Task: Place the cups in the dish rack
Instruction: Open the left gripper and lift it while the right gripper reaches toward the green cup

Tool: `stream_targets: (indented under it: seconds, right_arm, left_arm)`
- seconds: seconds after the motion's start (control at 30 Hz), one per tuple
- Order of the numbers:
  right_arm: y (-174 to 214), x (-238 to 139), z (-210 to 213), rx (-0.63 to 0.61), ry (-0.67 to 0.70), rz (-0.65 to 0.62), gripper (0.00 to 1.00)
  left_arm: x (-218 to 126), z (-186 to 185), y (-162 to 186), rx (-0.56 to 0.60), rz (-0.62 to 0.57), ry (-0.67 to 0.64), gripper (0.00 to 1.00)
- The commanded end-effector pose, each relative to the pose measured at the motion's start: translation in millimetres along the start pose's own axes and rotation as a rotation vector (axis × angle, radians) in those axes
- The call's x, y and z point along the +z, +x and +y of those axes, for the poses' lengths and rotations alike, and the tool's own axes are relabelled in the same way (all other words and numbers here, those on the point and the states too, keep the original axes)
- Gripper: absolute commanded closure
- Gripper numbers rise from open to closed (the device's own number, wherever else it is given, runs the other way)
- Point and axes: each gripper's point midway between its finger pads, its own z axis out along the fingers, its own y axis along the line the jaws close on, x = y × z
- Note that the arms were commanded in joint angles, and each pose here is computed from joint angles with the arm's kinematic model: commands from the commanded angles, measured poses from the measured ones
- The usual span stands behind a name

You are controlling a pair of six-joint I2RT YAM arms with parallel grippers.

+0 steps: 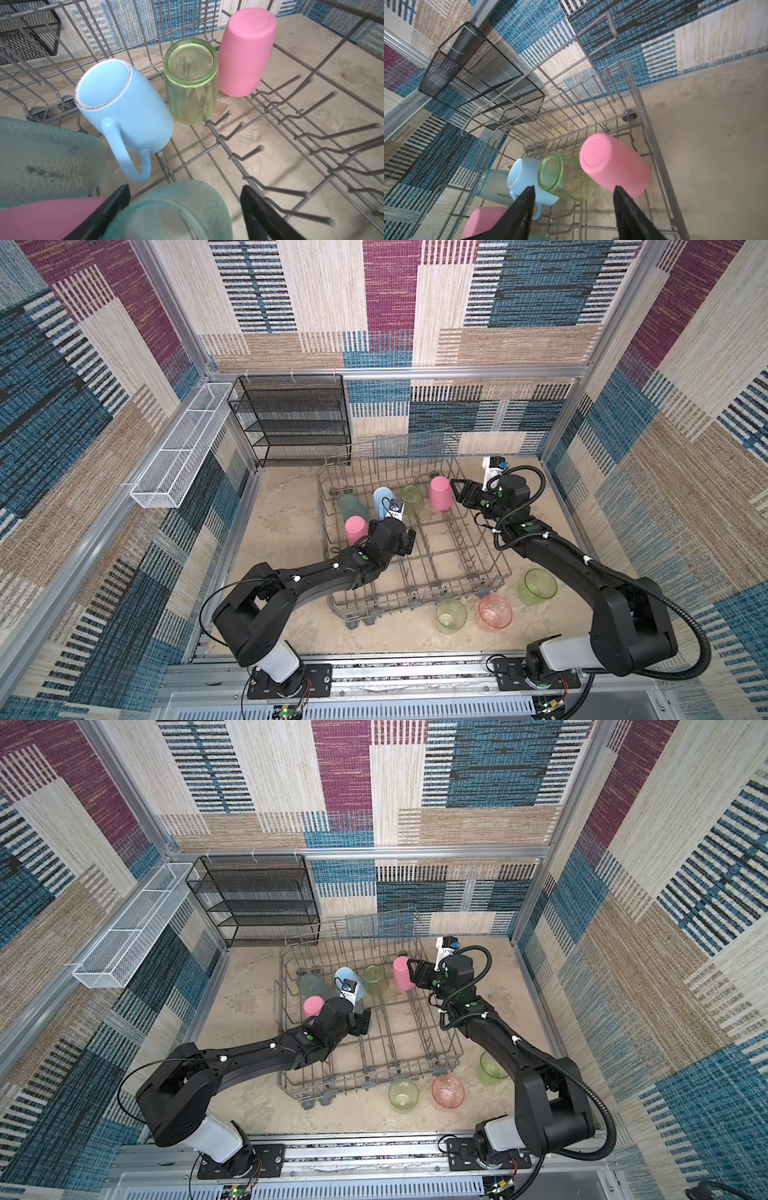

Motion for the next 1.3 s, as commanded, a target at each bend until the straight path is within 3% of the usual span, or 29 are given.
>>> stream_targets:
  seconds: [0.0, 0.27, 0.5, 0.63, 0.87, 1.07, 1.27]
  right_arm:
    - [-6, -2, -7, 0.032, 0.064, -0.007, 0.37]
    - [-12, -8, -29, 0.124, 0.196, 0.014, 0.35]
    - [-11, -29, -69, 0.29, 0.301, 0.087, 0.33]
    - [-11, -53, -96, 0.399, 0.362, 0.09, 0.32]
    - [0, -96, -143, 0.57, 0.59, 0.117, 0.32]
    - [7, -126, -161, 0.613, 0.78, 0.166, 0.33]
    - [11, -156, -159, 0.624, 0.909, 0.225, 0.33]
  left_arm:
    - [-8, -1, -16, -0.046, -0.053, 0.018, 0.08]
    - [-35, -6, -43, -0.114, -0.109, 0.096, 0.02]
    - [-73, -18, -72, -0.124, -0.057, 0.205, 0.0]
    - [-102, -23, -93, -0.067, -0.027, 0.268, 0.01]
    - [-130, -39, -105, 0.082, 0.055, 0.38, 0.0]
    - [-144, -39, -105, 0.19, 0.01, 0.427, 0.01]
    - [-147, -32, -85, 0.221, -0.052, 0.447, 0.01]
